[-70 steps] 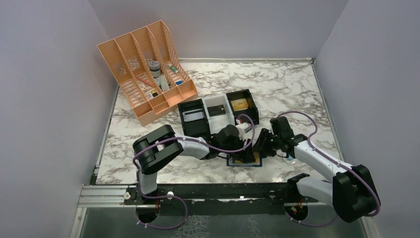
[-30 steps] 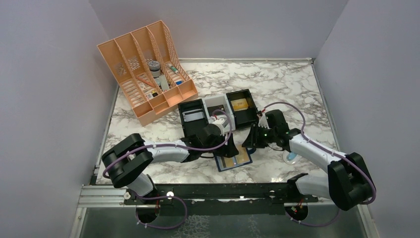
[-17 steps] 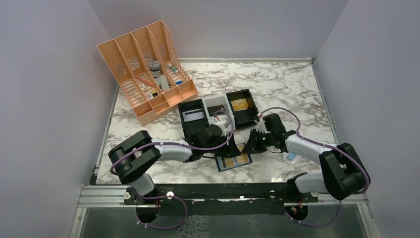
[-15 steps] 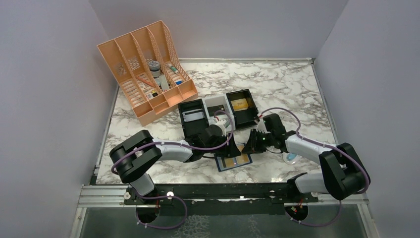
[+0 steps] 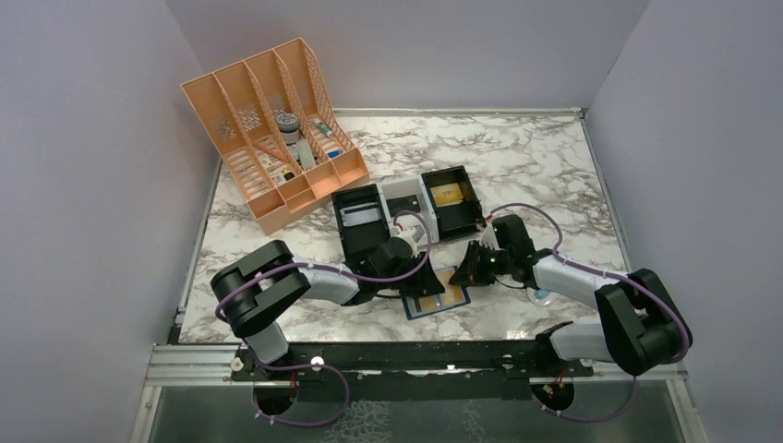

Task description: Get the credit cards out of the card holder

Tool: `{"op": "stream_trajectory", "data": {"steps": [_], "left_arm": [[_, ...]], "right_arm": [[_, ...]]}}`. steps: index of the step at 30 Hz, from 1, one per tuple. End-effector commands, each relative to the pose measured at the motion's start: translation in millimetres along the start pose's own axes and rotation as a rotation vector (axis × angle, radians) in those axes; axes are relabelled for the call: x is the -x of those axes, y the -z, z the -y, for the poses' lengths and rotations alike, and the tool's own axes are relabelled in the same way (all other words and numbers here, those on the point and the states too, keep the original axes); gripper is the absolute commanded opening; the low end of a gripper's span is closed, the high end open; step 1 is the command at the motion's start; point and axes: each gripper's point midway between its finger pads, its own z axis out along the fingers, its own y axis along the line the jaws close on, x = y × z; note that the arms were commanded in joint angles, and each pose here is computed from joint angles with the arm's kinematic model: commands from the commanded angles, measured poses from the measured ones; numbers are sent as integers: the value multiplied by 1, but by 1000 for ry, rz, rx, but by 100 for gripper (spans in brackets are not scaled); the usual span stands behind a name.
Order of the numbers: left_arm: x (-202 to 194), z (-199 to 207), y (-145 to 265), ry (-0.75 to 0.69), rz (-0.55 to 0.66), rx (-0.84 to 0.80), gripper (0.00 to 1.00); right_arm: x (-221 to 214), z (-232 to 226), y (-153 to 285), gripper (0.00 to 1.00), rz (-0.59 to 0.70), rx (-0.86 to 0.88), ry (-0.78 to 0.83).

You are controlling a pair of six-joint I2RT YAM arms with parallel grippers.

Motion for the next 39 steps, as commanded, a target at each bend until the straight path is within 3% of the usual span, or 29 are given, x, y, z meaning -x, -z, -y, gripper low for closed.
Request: {"op": "stream_trajectory", "data": {"steps": [1,9,32,36,39], "left_arm": [[0,-7,-5,63,23,16,41],[-5,-19,-16,86,15,58,37],[-2,-20,-19,121,63,69,10],[-3,-21,-16,124,63,69,0],[-4,-23,-14,127,65,73,0]], "right_arm": [[-21,38,-1,13,-32,-152,-25],[-25,42,-2,12,-29,-165,-40],[-23,50,0,12,2,-210,-67],[-23,51,0,12,3,-213,-70],[-24,51,0,12,0,-214,-70]]}}
